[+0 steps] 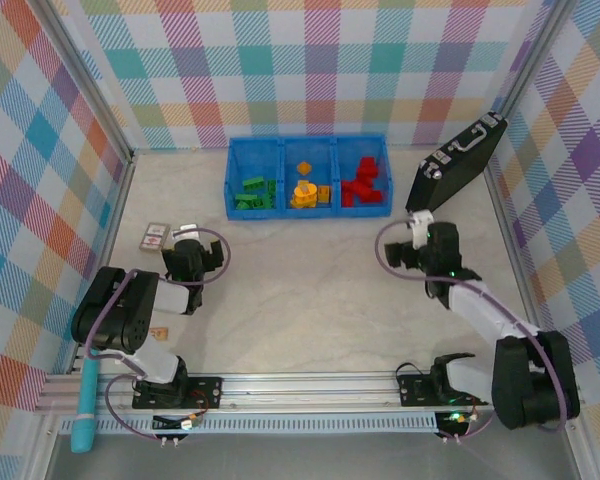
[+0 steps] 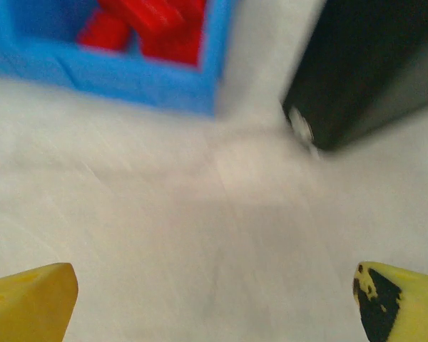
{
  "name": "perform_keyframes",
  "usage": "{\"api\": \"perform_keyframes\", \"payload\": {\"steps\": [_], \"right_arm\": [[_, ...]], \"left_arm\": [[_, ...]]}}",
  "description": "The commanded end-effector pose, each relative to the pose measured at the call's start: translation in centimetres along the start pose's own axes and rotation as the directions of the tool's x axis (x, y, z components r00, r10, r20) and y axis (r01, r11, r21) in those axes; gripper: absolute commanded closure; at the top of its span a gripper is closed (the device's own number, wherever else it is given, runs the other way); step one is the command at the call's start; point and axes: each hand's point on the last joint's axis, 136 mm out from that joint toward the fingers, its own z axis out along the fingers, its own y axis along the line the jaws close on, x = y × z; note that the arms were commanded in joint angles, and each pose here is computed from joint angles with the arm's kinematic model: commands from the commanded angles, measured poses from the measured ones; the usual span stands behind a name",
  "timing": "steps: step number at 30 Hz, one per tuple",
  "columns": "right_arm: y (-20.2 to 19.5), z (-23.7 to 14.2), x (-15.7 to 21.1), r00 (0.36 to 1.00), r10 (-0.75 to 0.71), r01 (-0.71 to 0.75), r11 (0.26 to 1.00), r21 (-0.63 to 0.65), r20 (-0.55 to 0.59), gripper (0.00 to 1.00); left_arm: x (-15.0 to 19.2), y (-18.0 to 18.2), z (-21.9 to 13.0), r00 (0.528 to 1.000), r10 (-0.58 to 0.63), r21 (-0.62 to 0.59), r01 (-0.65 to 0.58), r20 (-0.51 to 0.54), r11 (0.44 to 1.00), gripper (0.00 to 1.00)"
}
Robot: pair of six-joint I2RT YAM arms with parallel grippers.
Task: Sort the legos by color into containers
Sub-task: Reset both arms
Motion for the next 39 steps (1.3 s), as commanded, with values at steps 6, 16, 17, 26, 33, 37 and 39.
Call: {"api": "perform_keyframes", "payload": {"steps": [6,16,17,26,33,37,39], "right_arm": [[-1.7,0.6,-3.2,0.954,0.068,-0.081,0.996,0.034,0.29,0.01],[-3.3,5.2,-2.4,0.957,0.172,-0.17,0.985,-0.03,0.231,0.01],[-3.4,5.5,-2.5,0.955,0.175,-0.174,0.984,-0.028,0.24,0.01],[-3.4,5.5,-2.4,0.957,0.175,-0.174,0.984,-0.027,0.23,0.01],[-3.4,5.4,-2.4,0.957,0.175,-0.173,0.984,-0.027,0.231,0.01],[-3.4,5.4,-2.4,0.957,0.175,-0.174,0.984,-0.027,0.231,0.01],[-3.4,5.4,-2.4,0.957,0.173,-0.172,0.985,-0.025,0.231,0.01]], "left_arm": [[-3.2,-0.8,0.0,0.995,-0.035,0.061,0.029,0.093,0.998,0.0],[-3.3,-1.0,0.0,0.995,-0.025,0.057,0.02,0.097,0.998,0.0],[-3.2,-1.1,0.0,0.995,-0.025,0.059,0.019,0.096,0.998,0.0],[-3.3,-1.0,0.0,0.995,-0.025,0.057,0.02,0.096,0.998,0.0],[-3.2,-1.1,0.0,0.995,-0.025,0.059,0.019,0.095,0.998,0.0],[-3.3,-1.1,0.1,0.995,-0.023,0.06,0.018,0.092,0.998,0.0],[-3.2,-1.1,0.3,0.996,-0.023,0.062,0.018,0.084,0.998,0.0]]}}
